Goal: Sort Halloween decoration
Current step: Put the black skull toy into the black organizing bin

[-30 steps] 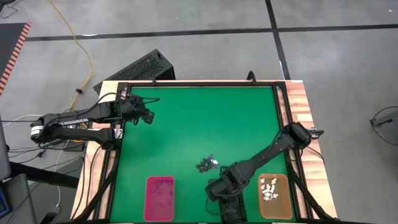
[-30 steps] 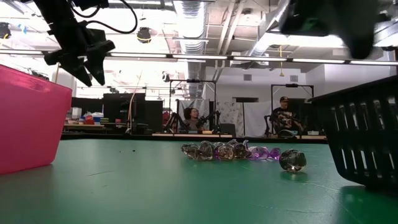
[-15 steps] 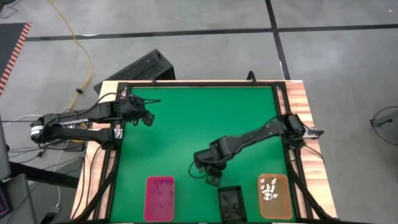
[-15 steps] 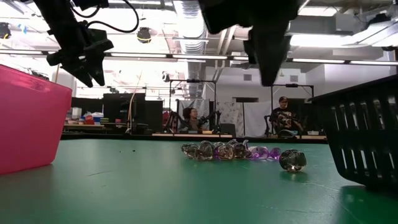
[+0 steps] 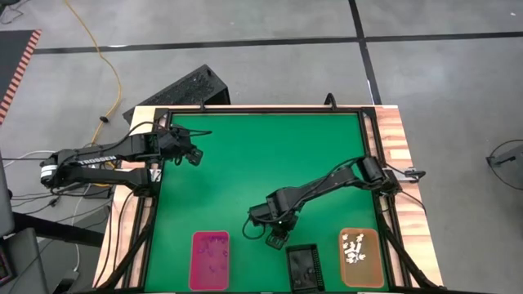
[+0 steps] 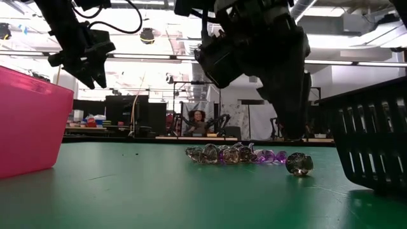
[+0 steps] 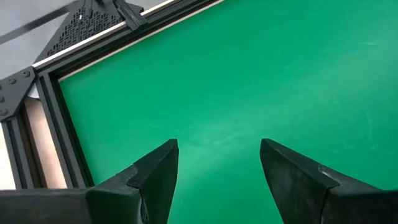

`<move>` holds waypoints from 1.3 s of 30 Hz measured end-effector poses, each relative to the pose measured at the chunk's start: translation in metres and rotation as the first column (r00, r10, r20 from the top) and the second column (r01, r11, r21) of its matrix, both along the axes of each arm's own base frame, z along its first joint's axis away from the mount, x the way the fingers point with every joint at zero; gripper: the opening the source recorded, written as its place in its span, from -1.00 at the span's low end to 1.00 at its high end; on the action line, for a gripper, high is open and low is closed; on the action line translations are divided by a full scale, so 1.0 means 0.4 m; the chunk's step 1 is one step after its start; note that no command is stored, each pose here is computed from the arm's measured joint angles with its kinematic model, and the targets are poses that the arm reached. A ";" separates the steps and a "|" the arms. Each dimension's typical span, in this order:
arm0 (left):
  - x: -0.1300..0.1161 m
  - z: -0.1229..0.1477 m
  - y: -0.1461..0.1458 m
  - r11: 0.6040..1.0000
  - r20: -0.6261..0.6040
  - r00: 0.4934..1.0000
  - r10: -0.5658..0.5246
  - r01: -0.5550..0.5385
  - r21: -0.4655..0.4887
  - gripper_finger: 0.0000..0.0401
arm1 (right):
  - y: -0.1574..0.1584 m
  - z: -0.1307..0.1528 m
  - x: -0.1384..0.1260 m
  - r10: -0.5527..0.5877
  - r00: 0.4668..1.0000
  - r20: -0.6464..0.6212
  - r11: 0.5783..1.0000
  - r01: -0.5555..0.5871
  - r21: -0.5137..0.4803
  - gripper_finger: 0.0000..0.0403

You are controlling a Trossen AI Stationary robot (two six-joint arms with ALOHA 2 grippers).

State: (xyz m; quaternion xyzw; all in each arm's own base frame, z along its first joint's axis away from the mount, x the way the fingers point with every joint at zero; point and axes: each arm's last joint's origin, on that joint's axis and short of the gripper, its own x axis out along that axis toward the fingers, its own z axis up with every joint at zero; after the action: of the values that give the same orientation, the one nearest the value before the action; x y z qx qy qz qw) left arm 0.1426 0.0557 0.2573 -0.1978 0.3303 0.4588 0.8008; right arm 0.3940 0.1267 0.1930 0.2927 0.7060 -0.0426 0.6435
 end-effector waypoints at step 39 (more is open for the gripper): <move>0.000 0.001 0.001 0.999 -0.033 0.999 -0.032 0.033 0.029 0.09 | 0.049 -0.059 0.005 -0.025 0.999 -0.023 0.998 0.023 -0.066 0.11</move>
State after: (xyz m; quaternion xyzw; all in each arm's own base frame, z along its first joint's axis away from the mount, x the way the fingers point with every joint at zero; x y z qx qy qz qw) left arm 0.1427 0.0560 0.2576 -0.1734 0.3396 0.4537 0.8054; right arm 0.3959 0.1464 0.1694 0.2794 0.7082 -0.0770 0.6438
